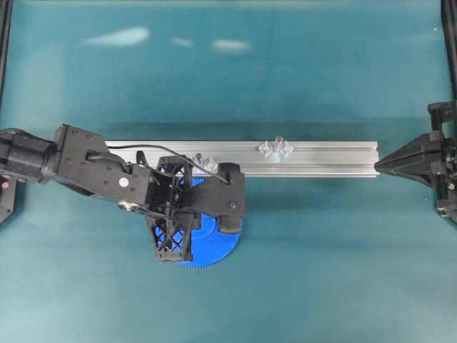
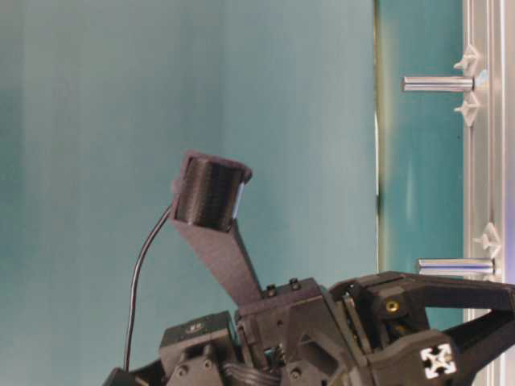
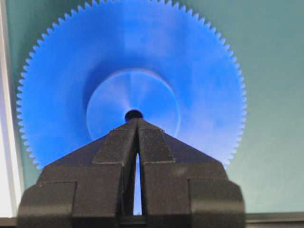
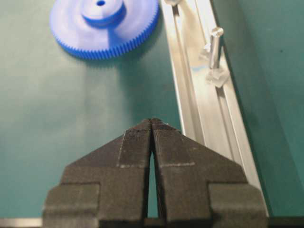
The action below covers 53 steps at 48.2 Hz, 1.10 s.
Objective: Insert the large gear onto the shaft.
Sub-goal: 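Lower the open left gripper down around the gear hub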
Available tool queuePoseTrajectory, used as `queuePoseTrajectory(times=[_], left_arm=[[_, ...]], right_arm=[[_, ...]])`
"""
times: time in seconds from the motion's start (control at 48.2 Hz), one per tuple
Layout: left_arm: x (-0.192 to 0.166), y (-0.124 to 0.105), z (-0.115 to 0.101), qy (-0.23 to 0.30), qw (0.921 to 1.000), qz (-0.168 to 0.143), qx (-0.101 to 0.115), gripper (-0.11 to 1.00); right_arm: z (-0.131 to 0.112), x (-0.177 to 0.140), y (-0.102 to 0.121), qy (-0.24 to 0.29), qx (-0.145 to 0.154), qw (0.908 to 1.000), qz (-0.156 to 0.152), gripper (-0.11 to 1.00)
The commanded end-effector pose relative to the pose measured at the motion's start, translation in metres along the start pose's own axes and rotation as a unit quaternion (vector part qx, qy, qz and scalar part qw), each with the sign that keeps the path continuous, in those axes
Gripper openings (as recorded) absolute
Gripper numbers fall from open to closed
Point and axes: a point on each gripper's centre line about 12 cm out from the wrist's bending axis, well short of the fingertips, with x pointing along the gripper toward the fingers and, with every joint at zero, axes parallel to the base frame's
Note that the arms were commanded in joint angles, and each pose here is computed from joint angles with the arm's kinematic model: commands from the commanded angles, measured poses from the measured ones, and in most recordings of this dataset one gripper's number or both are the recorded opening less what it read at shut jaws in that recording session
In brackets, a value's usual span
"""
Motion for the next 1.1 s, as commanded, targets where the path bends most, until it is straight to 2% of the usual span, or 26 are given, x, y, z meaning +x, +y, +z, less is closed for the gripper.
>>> queuePoseTrajectory(times=[0.0,1.079], left_arm=[[-0.009,-0.003,0.009,-0.015,0.9999,-0.002,0.005,0.00],[0.001,-0.003,0.009,-0.005,1.0000,0.000,0.006,0.00]], right_arm=[[0.003,0.000,0.000,-0.004,0.005,1.0000,-0.001,0.05],[0.000,0.000,-0.003,-0.007,0.009,0.9999,-0.007,0.05]])
